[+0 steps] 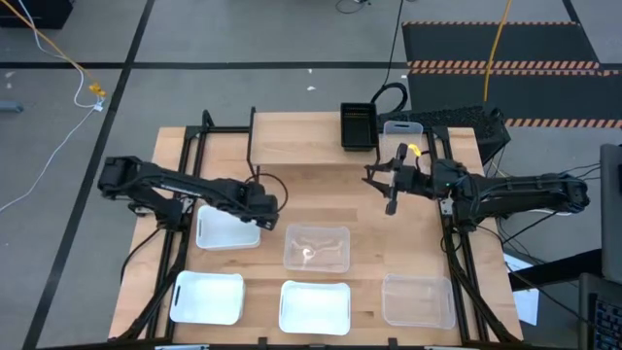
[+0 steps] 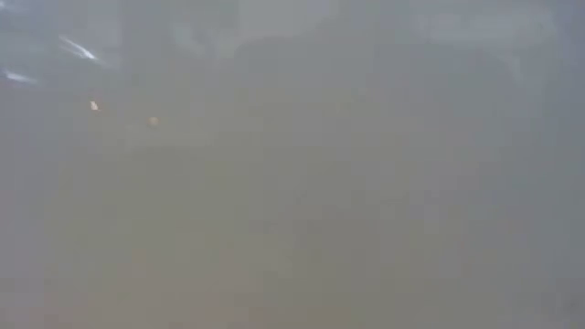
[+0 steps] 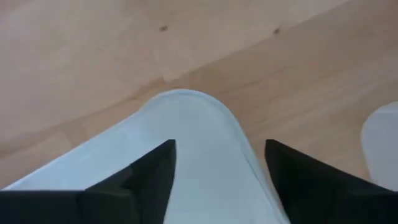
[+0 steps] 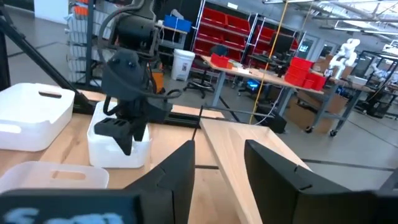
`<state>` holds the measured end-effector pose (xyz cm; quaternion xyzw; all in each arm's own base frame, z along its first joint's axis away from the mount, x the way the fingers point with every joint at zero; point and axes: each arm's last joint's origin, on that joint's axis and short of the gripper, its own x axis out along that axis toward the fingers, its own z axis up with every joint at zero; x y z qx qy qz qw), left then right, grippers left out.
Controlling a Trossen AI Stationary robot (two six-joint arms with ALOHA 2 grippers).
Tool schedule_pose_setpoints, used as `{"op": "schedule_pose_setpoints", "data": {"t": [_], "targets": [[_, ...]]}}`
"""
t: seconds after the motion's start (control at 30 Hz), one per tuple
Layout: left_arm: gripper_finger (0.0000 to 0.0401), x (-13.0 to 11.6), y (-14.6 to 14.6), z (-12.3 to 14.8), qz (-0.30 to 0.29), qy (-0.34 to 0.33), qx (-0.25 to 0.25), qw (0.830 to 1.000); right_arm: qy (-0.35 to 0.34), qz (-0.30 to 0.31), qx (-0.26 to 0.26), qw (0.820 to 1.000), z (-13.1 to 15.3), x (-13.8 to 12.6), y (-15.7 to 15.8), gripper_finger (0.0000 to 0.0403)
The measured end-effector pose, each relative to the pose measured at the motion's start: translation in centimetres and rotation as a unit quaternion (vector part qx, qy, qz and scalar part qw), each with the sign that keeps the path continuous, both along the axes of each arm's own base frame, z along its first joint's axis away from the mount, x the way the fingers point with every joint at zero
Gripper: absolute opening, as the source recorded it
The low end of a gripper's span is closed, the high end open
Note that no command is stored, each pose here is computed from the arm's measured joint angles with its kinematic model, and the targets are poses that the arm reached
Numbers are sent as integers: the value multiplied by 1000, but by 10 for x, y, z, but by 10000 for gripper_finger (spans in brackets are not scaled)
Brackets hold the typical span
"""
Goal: Stack baskets on shelf by color
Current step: Put the top white bin on the shelf
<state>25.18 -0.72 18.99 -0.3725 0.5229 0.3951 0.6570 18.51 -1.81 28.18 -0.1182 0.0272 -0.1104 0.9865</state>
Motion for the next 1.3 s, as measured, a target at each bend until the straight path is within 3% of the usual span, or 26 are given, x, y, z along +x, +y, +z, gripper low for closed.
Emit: {"op": "schedule_pose_setpoints", "data": {"t": [0.17,0.33,0.53,0.77,0.97,1.07,1.2,1.3], "targets": [[128,4,0,-9,-15,19,-34,999,5,0,-5,1000,-1,0,0,132],[15,-1,0,2,-8,-3,-70,997,7,-1,-8,1000,-1,0,0,132],[13,-17,-1,34,-14,-69,-99,993,9,-1,-8,1000,-1,0,0,132],[11,-66,-14,104,-6,-166,-150,975,18,-1,-20,1000,-4,0,0,132],[5,-113,-14,169,25,-204,-59,977,15,-1,-30,999,-5,0,0,132],[11,-123,-9,202,0,-252,8,968,16,-2,-30,999,-5,0,-1,132],[12,-128,-3,253,-78,-329,89,937,14,-2,-30,999,-5,1,-1,132],[5,-123,3,288,-186,-351,201,896,15,-2,-30,999,-5,1,-1,132]]}}
